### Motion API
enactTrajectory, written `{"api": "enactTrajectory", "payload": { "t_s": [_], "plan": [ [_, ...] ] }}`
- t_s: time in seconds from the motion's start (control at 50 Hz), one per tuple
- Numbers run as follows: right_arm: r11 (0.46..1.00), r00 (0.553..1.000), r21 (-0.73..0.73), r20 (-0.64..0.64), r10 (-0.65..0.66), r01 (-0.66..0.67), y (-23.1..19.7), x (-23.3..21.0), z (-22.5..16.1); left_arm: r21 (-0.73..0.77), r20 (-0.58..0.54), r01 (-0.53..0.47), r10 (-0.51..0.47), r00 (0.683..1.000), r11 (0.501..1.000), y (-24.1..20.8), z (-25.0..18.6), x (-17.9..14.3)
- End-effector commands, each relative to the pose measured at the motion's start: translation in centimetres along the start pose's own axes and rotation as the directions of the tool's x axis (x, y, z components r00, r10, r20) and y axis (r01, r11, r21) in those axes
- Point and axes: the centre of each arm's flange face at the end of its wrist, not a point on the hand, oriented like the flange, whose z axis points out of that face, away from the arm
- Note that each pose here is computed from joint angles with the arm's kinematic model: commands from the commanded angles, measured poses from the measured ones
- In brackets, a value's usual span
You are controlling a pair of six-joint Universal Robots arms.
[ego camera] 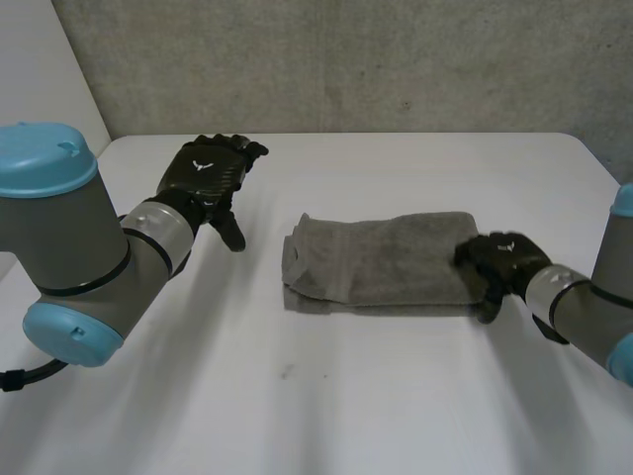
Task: Fold the towel.
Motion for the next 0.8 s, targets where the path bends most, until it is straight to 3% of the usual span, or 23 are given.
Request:
{"api": "enactTrajectory", "payload": {
  "t_s": [0.02, 0.2, 0.24, 0.32, 0.36, 0.38, 0.42, 0.48, 0.52, 0.56, 0.64, 0.68, 0.7, 0.74, 0.8],
  "plan": [
    [1.000, 1.000, 0.002, 0.006, 0.021, -0.021, 0.6, 0.5, 1.3, -0.007, -0.002, 0.002, -0.002, 1.000, 1.000, 0.2, -0.2, 0.2],
    [0.976, 0.998, 0.217, -0.062, -0.023, 0.036, -6.8, 1.8, 0.5, -0.010, 0.007, 0.003, -0.002, 1.000, 1.000, 0.1, -0.4, -0.1],
    [0.952, 0.995, 0.294, 0.012, -0.098, 0.090, -10.0, -1.9, 0.0, -0.011, 0.010, 0.003, -0.002, 1.000, 1.000, 0.0, -0.5, -0.1],
    [0.935, 0.979, 0.328, 0.106, -0.177, 0.133, -12.0, -6.3, -0.3, -0.010, 0.014, 0.003, -0.002, 1.000, 1.000, -0.1, -0.6, -0.2],
    [0.919, 0.935, 0.334, 0.204, -0.289, 0.212, -12.5, -11.2, -0.3, -0.006, 0.018, 0.002, -0.002, 1.000, 1.000, -0.3, -0.8, -0.4],
    [0.919, 0.935, 0.334, 0.204, -0.290, 0.212, -12.5, -11.3, -0.3, -0.006, 0.018, 0.002, -0.002, 1.000, 1.000, -0.3, -0.8, -0.4],
    [0.887, 0.864, 0.334, 0.283, -0.417, 0.319, -11.4, -15.9, -0.3, -0.011, 0.020, 0.003, -0.003, 1.000, 1.000, -0.1, -1.0, -0.4],
    [0.871, 0.826, 0.321, 0.314, -0.469, 0.373, -10.2, -17.6, 0.0, -0.015, 0.021, 0.004, -0.004, 1.000, 1.000, -0.1, -1.1, -0.5],
    [0.835, 0.765, 0.289, 0.339, -0.547, 0.469, -8.1, -19.2, 0.7, -0.019, 0.021, 0.004, -0.004, 1.000, 1.000, 0.1, -1.2, -0.4],
    [0.824, 0.751, 0.283, 0.342, -0.564, 0.490, -7.6, -19.5, 0.9, -0.018, 0.022, 0.004, -0.004, 1.000, 1.000, 0.1, -1.2, -0.5],
    [0.835, 0.780, 0.288, 0.308, -0.544, 0.469, -8.5, -19.2, 0.8, -0.012, 0.023, 0.004, -0.004, 1.000, 1.000, 0.0, -1.1, -0.6],
    [0.878, 0.856, 0.328, 0.268, -0.441, 0.349, -11.1, -18.1, 0.1, 0.012, 0.029, 0.001, -0.002, 1.000, 1.000, -0.7, -0.7, -0.8],
    [0.878, 0.857, 0.329, 0.268, -0.441, 0.349, -11.1, -18.0, 0.1, 0.012, 0.029, 0.001, -0.002, 1.000, 1.000, -0.7, -0.7, -0.8],
    [0.924, 0.929, 0.349, 0.267, -0.258, 0.157, -13.7, -16.4, -1.3, 0.058, 0.038, -0.007, 0.005, 0.999, 0.998, -1.7, 0.2, -1.0],
    [0.942, 0.953, 0.330, 0.263, -0.148, 0.055, -14.1, -14.6, -1.6, 0.075, 0.040, -0.010, 0.007, 0.999, 0.997, -1.9, 0.7, -1.0]
  ]
}}
